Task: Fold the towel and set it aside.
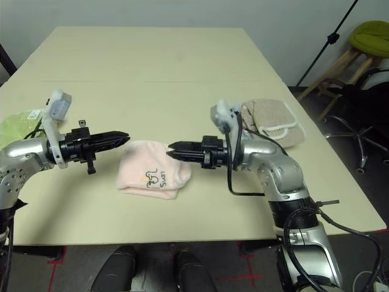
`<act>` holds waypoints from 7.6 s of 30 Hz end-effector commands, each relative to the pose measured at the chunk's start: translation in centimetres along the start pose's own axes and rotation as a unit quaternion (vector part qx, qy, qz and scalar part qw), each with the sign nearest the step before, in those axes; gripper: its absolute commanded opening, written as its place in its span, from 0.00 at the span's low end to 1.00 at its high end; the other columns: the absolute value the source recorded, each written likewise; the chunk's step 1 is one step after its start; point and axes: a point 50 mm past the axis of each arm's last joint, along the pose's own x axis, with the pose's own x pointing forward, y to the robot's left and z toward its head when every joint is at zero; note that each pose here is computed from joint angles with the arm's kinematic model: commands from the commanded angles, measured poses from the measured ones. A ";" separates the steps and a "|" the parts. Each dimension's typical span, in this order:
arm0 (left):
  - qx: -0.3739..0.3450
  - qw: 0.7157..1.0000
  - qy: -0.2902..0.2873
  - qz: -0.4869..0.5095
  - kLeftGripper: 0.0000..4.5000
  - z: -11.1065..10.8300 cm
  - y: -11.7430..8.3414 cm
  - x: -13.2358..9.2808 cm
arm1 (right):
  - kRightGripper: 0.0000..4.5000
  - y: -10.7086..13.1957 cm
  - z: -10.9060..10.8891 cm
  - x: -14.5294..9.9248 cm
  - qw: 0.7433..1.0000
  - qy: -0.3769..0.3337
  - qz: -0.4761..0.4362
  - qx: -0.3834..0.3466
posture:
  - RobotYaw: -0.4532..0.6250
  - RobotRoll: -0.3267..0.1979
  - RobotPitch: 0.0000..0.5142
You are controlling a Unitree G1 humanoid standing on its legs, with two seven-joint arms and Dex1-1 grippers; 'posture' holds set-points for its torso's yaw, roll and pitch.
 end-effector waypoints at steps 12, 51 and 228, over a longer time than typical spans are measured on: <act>-0.036 0.990 0.137 -0.026 0.00 -7.6 0.3 1.9 | 0.01 -0.7 -5.2 1.5 0.998 0.069 -0.006 -0.001 | 0.59 0.62 0.28; -0.014 0.986 0.156 0.056 0.00 -8.6 4.5 3.1 | 0.01 -3.6 -7.8 2.0 0.995 0.067 -0.060 0.039 | 0.58 0.62 0.27; -0.107 0.831 -0.102 0.536 1.00 0.7 2.4 -16.5 | 1.00 -5.5 1.7 -7.3 0.986 -0.070 -0.150 -0.020 | 0.62 0.62 0.26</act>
